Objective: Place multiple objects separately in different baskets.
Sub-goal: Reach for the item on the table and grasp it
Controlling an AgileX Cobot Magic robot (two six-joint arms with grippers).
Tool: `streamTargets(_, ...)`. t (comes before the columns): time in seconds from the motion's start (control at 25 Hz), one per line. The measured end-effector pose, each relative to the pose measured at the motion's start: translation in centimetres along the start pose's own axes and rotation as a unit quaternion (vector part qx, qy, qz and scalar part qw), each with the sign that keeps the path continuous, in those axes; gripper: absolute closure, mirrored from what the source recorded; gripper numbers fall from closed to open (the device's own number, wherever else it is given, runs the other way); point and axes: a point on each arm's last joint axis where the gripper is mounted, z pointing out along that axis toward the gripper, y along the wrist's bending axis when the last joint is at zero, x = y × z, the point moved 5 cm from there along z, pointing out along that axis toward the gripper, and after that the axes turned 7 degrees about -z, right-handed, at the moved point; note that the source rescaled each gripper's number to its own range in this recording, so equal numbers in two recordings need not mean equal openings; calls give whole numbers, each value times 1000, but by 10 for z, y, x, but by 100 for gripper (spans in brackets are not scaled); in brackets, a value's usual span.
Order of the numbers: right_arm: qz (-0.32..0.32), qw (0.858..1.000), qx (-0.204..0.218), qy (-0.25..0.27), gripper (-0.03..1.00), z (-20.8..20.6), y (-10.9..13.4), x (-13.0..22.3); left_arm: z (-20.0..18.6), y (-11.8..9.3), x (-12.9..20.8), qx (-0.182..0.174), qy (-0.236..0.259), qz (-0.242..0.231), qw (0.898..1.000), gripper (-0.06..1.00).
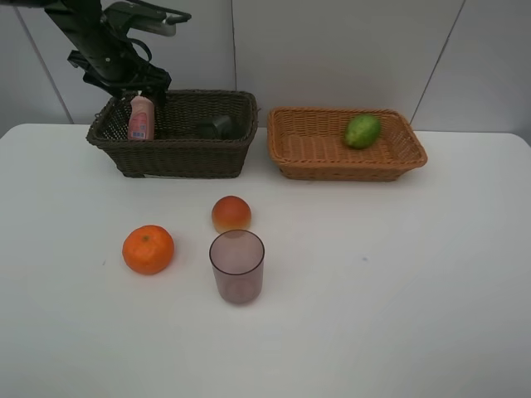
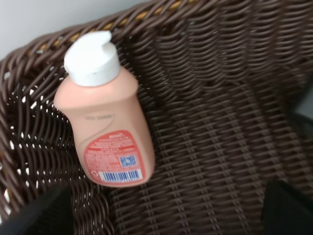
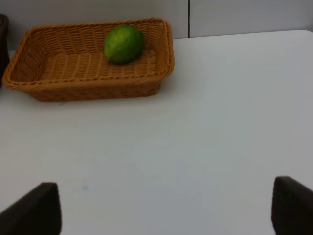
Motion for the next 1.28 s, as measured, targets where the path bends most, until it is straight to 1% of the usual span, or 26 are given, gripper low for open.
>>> streamTargets(0.16,0,1000,0,0,-3,0,0,0,-26,-10,-2,3,4,11,1000,-6)
streamTargets(0.28,0,1000,0,0,-3,0,0,0,-47,-21,2,7,22,22,999,-6)
streamTargets(0.48,0,1000,0,0,-3,0,0,0,-88,-47,9,18,37,50,998,-6)
streamTargets(0.72,0,1000,0,0,-3,0,0,0,-130,-80,26,32,69,91,993,-6)
streamTargets(1.04,0,1000,0,0,-3,0,0,0,-162,-114,38,51,67,134,987,-6)
streamTargets(1.28,0,1000,0,0,-3,0,0,0,-172,-145,57,64,94,179,977,-6)
